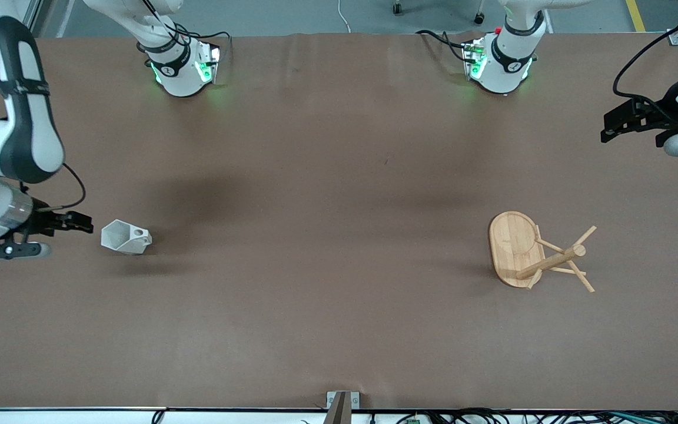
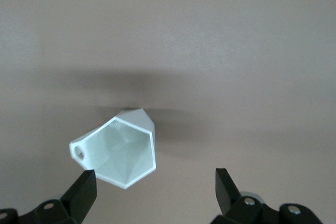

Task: Hang cup on rack
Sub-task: 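Close the right gripper on the white cup's rim and lift it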

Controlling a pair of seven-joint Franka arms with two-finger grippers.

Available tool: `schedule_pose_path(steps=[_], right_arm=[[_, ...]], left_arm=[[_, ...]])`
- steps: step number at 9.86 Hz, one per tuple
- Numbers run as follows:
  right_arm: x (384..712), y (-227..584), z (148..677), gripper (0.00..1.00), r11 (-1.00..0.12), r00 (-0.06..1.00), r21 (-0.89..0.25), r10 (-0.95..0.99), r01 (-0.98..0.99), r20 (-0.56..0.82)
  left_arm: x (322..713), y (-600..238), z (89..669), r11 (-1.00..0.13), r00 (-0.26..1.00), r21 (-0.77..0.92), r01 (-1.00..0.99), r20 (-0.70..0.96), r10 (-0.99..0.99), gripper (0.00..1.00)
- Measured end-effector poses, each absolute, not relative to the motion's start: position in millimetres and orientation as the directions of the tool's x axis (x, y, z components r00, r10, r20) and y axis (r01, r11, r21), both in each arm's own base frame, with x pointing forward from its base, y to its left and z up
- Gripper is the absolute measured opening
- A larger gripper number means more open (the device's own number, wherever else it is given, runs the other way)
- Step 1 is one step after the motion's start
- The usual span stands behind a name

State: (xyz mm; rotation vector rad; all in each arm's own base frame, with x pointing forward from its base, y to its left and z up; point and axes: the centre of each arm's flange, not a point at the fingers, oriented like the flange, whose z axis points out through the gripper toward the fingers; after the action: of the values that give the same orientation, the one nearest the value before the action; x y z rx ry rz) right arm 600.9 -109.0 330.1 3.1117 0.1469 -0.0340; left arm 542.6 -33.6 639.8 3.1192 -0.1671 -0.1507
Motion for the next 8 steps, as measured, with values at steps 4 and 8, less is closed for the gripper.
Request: schedule_pose_path(steps=[4,8], right_arm=[[588,-105,272,0.97,-0.993,0.993,0.046,0.113,0.112,0.032],[591,-99,246,0.78,-0.991,0.991,0.048,0.125,0.124,0.036]], left_arm=[[549,-36,628,-0.994,0.987,0.022,-0.111,-0.117,-0.112,1.00],[556,-35,626,-0.993,0.987,0.024,-0.112,-0.117,-0.114,1.00]])
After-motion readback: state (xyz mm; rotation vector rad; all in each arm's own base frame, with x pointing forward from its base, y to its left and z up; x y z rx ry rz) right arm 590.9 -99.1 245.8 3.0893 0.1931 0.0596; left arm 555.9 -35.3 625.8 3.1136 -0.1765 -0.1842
